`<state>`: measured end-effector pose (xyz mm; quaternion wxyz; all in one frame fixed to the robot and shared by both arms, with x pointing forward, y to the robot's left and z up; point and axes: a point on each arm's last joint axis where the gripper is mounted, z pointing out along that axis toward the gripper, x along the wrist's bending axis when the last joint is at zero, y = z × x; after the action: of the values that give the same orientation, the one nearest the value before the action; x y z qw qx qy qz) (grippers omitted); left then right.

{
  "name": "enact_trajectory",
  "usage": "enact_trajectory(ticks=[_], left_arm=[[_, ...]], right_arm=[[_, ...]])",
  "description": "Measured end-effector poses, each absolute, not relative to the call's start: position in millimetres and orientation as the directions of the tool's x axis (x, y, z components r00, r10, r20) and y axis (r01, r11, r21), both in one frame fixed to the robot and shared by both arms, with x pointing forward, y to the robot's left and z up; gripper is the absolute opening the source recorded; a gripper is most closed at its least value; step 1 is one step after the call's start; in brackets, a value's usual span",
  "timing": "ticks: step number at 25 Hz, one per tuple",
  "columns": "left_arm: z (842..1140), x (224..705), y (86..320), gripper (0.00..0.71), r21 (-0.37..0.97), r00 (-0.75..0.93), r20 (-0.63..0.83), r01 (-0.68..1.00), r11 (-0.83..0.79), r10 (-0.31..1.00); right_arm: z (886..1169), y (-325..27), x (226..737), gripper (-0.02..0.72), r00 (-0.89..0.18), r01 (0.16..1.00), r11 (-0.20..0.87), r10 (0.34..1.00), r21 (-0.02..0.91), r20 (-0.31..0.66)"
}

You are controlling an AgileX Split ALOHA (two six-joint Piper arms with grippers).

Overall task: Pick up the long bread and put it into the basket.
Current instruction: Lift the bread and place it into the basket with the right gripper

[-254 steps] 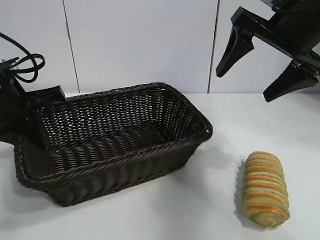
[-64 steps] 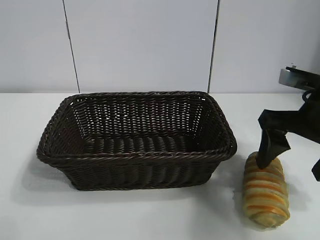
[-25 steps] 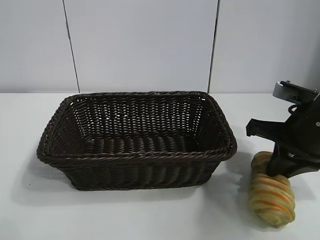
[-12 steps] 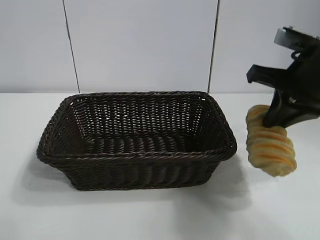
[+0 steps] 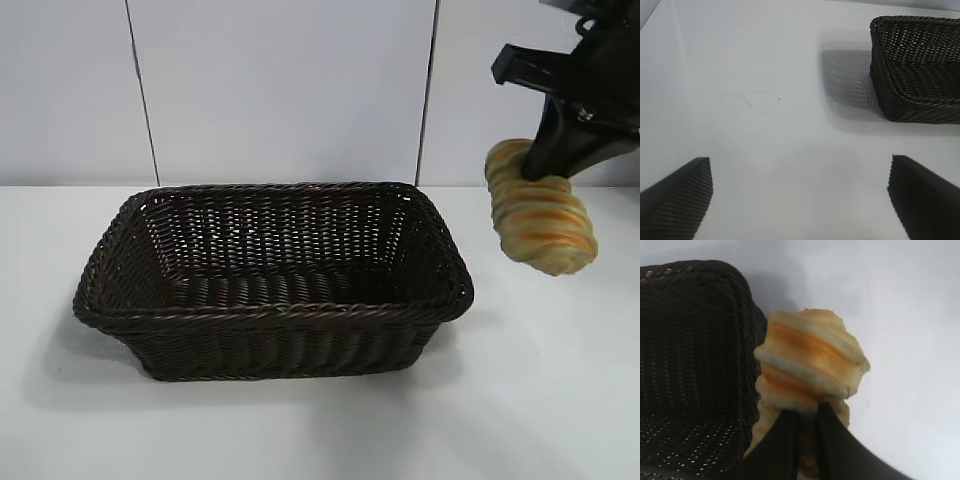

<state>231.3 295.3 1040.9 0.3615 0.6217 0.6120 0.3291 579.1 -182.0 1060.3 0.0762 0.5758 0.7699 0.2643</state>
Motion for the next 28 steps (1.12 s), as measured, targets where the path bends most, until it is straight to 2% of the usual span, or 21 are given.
enact_trajectory(ticks=[5, 9, 12, 14, 15, 18, 22, 28], left_arm=[[1041, 231, 295, 0.685, 0.852, 0.034, -0.033, 0.523, 0.010, 0.999], [1041, 231, 295, 0.685, 0.852, 0.034, -0.033, 0.523, 0.010, 0.999], [1041, 231, 295, 0.685, 0.852, 0.034, -0.033, 0.523, 0.010, 0.999], [1041, 231, 295, 0.685, 0.852, 0.034, -0.033, 0.523, 0.010, 0.999], [1041, 231, 295, 0.685, 0.852, 0.034, -0.033, 0.523, 0.010, 0.999], [1041, 231, 295, 0.685, 0.852, 0.034, -0.033, 0.523, 0.010, 0.999], [1041, 231, 295, 0.685, 0.852, 0.034, -0.033, 0.523, 0.010, 0.999], [1041, 231, 295, 0.685, 0.852, 0.034, -0.033, 0.523, 0.010, 0.999]], right_arm=[[1052, -132, 595, 0.063, -0.465, 0.806, 0.340, 0.870, 0.484, 0.163], [1041, -98, 606, 0.063, -0.625, 0.701, 0.521, 0.778, 0.488, 0.068], [1030, -77, 610, 0.063, -0.787, 0.521, 0.707, 0.615, 0.479, -0.051], [1024, -67, 612, 0.063, -0.874, 0.366, 0.810, 0.468, 0.457, -0.130], [1019, -62, 613, 0.063, -0.903, 0.294, 0.848, 0.397, 0.441, -0.162], [1006, -56, 617, 0.063, -0.938, 0.169, 0.895, 0.275, 0.413, -0.211], [984, -50, 623, 0.063, -0.947, 0.153, 0.902, 0.250, 0.404, -0.201], [950, -44, 631, 0.063, -0.950, 0.171, 0.902, 0.257, 0.396, -0.176]])
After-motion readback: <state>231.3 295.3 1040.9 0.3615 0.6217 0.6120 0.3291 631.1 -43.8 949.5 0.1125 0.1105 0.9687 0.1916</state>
